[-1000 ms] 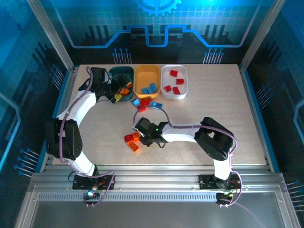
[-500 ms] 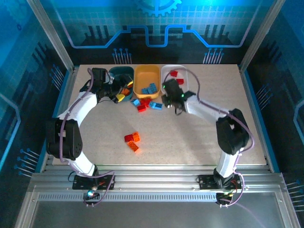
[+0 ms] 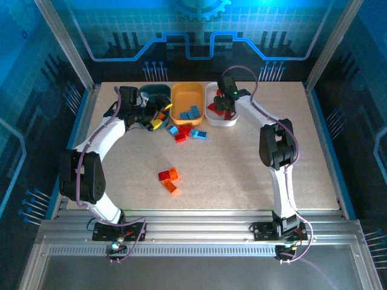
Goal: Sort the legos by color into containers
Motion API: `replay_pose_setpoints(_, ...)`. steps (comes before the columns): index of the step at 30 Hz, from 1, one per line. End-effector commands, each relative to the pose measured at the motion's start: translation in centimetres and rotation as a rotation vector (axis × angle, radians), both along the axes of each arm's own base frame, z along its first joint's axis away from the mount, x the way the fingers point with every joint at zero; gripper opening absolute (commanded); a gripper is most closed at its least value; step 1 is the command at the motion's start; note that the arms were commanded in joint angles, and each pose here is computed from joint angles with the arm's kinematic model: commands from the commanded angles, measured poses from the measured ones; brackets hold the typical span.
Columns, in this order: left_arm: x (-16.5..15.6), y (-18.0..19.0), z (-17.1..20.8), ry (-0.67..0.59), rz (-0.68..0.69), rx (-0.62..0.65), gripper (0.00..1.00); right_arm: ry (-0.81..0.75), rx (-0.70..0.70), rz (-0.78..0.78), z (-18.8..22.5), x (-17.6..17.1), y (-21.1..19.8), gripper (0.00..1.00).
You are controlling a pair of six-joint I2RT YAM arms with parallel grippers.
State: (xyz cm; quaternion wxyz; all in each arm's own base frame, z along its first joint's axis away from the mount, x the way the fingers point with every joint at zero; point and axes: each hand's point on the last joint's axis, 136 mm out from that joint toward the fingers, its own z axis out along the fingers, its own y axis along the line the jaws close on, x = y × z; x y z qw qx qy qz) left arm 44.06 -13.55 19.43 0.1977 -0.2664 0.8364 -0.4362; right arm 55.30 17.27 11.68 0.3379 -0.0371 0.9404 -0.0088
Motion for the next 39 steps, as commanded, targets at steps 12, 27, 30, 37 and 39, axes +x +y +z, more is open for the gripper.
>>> replay_pose_setpoints(12, 0.3, 2.3, -2.4, 0.052, 0.067, 0.057, 0.99, -0.015, 0.211, 0.354, 3.2, -24.5, 15.6, 0.77)
replay_pose_setpoints(27, 0.6, 5.6, -3.6, 0.082, 0.150, 0.105, 0.99, 0.237, 0.099, 0.549, -6.5, -31.3, 24.0, 0.77)
replay_pose_setpoints(30, 0.7, 5.6, -3.6, 0.082, 0.148, 0.102, 0.99, 0.234, 0.054, 0.511, -7.5, -30.7, 23.4, 0.71)
replay_pose_setpoints(37, 0.7, 5.7, -3.5, 0.079, 0.151, 0.103, 0.99, 0.172, 0.034, 0.482, -6.8, -30.0, 22.3, 0.39)
replay_pose_setpoints(39, 0.8, 5.8, -3.5, 0.080, 0.153, 0.103, 0.99, 0.141, 0.046, 0.480, -5.7, -29.8, 22.0, 0.36)
